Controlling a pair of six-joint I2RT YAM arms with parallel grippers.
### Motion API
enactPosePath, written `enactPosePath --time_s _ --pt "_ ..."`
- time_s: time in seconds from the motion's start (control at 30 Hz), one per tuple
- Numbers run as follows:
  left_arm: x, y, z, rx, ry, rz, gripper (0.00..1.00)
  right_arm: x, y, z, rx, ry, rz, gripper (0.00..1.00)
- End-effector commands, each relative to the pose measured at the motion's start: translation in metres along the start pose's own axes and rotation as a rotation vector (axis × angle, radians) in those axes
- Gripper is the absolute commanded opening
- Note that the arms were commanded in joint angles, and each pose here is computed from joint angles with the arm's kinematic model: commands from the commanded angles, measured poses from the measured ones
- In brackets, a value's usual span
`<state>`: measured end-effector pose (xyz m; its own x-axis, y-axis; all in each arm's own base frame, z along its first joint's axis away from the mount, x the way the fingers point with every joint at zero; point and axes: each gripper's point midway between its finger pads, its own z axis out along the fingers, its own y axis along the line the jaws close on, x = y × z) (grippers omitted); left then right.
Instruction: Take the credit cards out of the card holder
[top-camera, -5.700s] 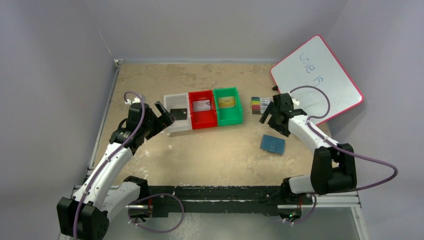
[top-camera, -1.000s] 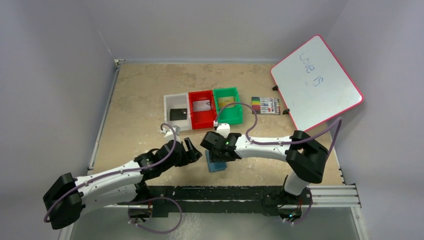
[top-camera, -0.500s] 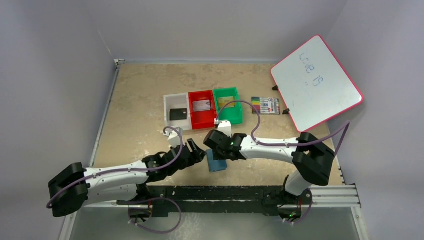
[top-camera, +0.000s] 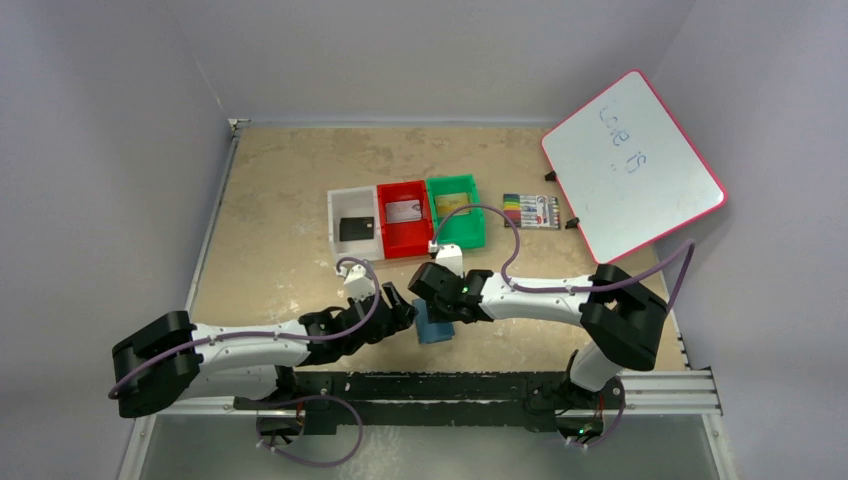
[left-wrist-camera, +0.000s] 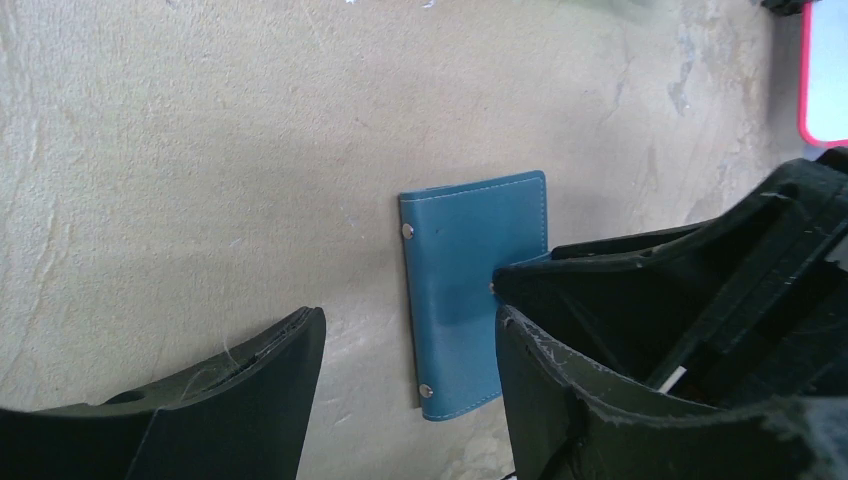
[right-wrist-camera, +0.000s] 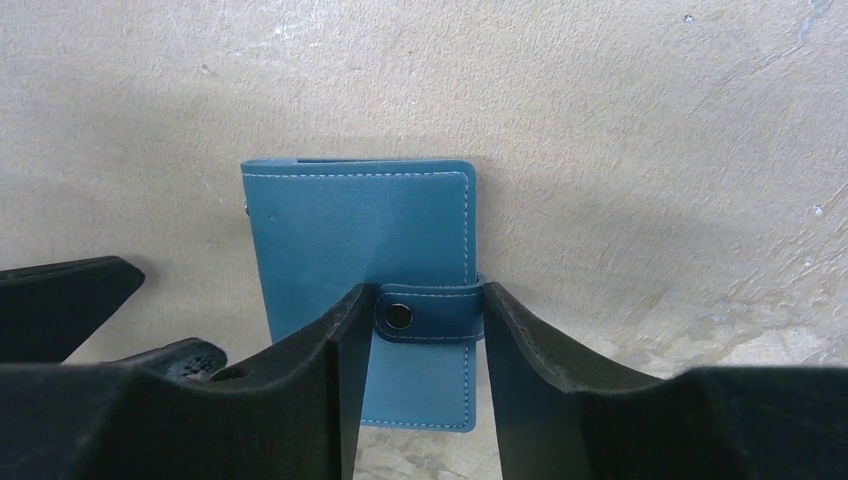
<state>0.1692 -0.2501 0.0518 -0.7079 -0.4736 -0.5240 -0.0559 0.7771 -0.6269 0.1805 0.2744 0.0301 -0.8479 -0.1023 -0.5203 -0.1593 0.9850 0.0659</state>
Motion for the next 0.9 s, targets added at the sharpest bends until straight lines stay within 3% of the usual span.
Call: enactPosePath --time_s 0.0,0.13,0.33,0.43,0.5,0.67,0.87 --pt "-0.003 -0.018 0.005 0.034 -0.022 -0.028 0.62 0.011 -0.014 0.009 0.059 0.02 -0.015 0.45" --pt "0.005 -0.017 0.01 0.02 -0.004 -0.011 0.62 0.005 -0.013 0.005 0.058 0.001 -0.007 0.3" --pt "0.015 -0.016 0.016 -0.014 0.018 0.045 0.62 -0.001 0.0 -0.005 -0.04 -0.022 0.051 0.21" --pt "0.02 -0.014 0.018 -0.034 0.027 0.075 0.62 -0.006 0.006 -0.008 -0.096 -0.025 0.091 0.08" --pt "0.023 -0.012 0.02 -0.045 0.032 0.088 0.62 -0.008 0.011 -0.009 -0.148 -0.02 0.116 0.05" --pt "0.027 -0.009 0.023 -0.074 0.036 0.111 0.59 -0.016 0.009 -0.012 -0.162 -0.033 0.134 0.12" --pt "0.01 -0.005 0.014 -0.083 -0.034 0.08 0.58 -0.016 -0.006 -0.031 -0.189 -0.07 0.071 0.4"
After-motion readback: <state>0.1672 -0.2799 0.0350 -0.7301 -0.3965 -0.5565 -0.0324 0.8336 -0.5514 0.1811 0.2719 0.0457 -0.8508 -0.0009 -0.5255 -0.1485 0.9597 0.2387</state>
